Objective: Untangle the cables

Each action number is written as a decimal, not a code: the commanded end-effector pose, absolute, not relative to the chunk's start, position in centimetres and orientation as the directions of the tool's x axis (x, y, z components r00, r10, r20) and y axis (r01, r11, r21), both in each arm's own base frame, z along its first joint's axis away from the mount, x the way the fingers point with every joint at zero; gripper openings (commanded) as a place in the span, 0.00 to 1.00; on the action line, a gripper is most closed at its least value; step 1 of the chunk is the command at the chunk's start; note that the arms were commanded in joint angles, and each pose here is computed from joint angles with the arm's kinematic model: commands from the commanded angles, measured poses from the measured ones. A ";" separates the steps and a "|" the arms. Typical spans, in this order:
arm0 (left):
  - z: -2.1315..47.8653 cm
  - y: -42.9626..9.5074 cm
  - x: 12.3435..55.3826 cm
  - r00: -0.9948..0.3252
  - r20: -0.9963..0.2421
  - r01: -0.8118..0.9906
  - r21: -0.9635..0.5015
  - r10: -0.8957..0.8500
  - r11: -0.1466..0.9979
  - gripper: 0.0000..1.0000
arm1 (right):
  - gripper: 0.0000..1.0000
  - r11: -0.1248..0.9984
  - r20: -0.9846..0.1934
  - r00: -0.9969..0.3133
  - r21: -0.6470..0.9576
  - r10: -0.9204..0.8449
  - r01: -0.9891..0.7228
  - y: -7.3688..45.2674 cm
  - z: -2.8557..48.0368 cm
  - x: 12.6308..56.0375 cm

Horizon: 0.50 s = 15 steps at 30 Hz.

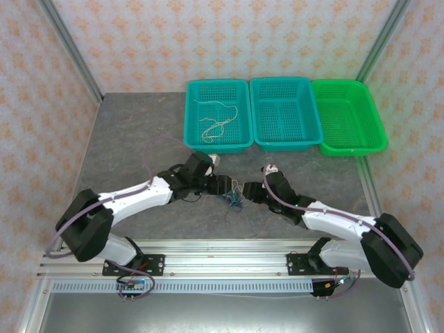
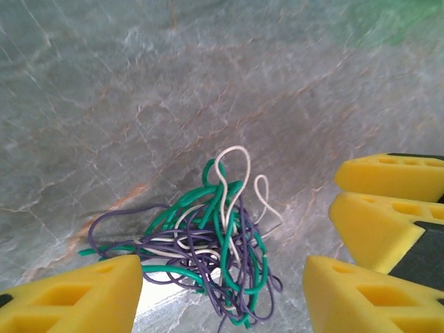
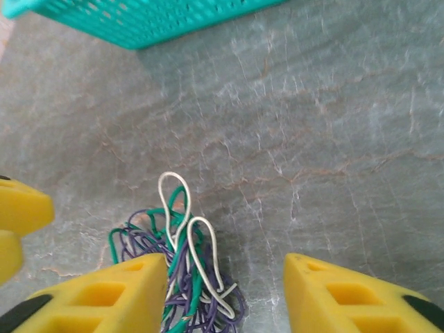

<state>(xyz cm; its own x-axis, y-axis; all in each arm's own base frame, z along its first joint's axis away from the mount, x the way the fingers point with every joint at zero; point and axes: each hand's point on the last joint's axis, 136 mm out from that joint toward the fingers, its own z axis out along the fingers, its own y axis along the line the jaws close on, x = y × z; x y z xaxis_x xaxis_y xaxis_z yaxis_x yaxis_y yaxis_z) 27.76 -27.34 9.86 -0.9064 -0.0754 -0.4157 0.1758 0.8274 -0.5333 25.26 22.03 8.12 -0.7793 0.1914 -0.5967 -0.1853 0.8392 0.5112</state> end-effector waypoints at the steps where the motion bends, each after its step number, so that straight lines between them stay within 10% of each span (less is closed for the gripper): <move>1: 10.3 -27.8 30.2 -0.878 -0.454 0.131 -0.531 -0.150 0.837 0.63 | 0.42 0.816 -0.591 -0.788 0.533 0.172 -0.223 24.2 8.5 26.5; 9: 5.8 -29.1 29.8 -0.920 -0.361 0.079 -0.546 -0.150 0.834 0.63 | 0.09 0.853 -0.541 -0.816 0.507 0.204 -0.122 24.7 6.2 28.3; 15: 2.1 -28.1 28.4 -0.941 -0.312 0.032 -0.462 -0.129 0.886 0.26 | 0.00 0.825 -0.571 -0.779 0.549 0.258 -0.130 24.0 7.6 27.9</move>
